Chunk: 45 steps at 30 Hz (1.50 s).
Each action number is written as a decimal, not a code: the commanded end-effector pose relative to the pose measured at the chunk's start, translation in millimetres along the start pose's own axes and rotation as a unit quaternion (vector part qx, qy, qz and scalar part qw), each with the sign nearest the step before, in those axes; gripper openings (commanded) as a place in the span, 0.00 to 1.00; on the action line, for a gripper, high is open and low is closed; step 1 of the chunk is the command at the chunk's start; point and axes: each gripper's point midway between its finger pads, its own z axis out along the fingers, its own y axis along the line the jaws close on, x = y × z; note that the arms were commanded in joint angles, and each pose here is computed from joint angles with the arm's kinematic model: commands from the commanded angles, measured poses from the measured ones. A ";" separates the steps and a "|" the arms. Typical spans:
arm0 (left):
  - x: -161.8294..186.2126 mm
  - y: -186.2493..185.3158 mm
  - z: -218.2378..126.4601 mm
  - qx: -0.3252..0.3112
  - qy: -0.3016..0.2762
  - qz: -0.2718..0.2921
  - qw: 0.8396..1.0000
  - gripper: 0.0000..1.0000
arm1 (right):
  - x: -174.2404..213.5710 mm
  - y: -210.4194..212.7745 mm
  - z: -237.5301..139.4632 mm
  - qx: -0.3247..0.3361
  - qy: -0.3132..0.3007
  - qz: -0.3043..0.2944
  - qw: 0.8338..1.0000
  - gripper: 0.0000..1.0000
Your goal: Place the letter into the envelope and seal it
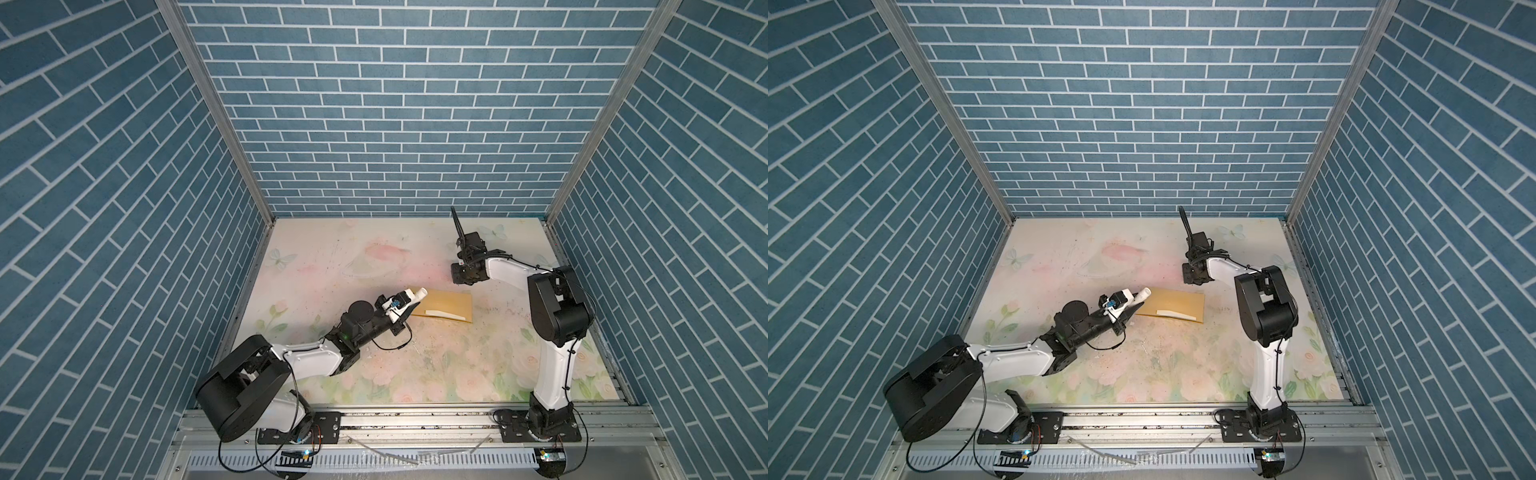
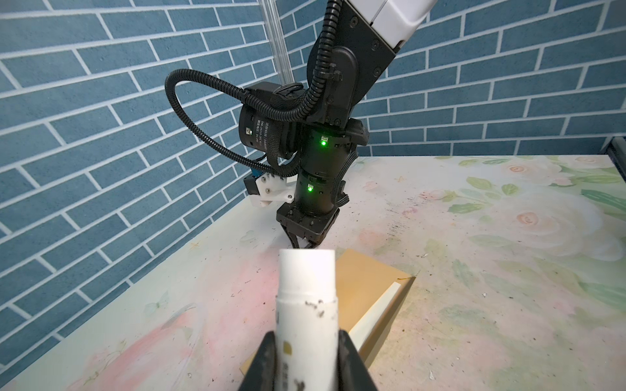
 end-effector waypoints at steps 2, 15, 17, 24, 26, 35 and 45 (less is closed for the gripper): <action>-7.0 0.2 1.3 -0.006 -0.015 -0.003 1.000 0.00 | -4.4 -2.0 -1.2 0.001 -0.009 -0.008 1.000 0.44; -27.7 16.2 -0.4 -0.049 -0.060 -0.032 0.997 0.00 | -28.4 30.6 -104.2 -0.106 -0.111 -0.014 0.988 0.70; -32.5 19.8 -1.0 -0.058 -0.070 -0.040 0.995 0.00 | -28.7 46.4 -129.7 -0.159 -0.136 -0.016 0.978 0.72; -47.0 35.5 -0.3 -0.100 -0.094 -0.067 0.988 0.00 | -25.8 102.7 -227.4 -0.362 -0.240 -0.019 0.900 0.78; -49.0 38.4 0.8 -0.109 -0.094 -0.073 0.987 0.00 | -26.1 116.1 -248.2 -0.395 -0.259 -0.023 0.881 0.79; -56.2 41.7 3.0 -0.121 -0.102 -0.085 0.984 0.00 | -12.4 176.2 -263.8 -0.452 -0.235 -0.064 0.858 0.88; -59.3 41.6 5.3 -0.117 -0.103 -0.090 0.984 0.00 | -6.0 202.4 -257.3 -0.481 -0.211 -0.082 0.847 0.68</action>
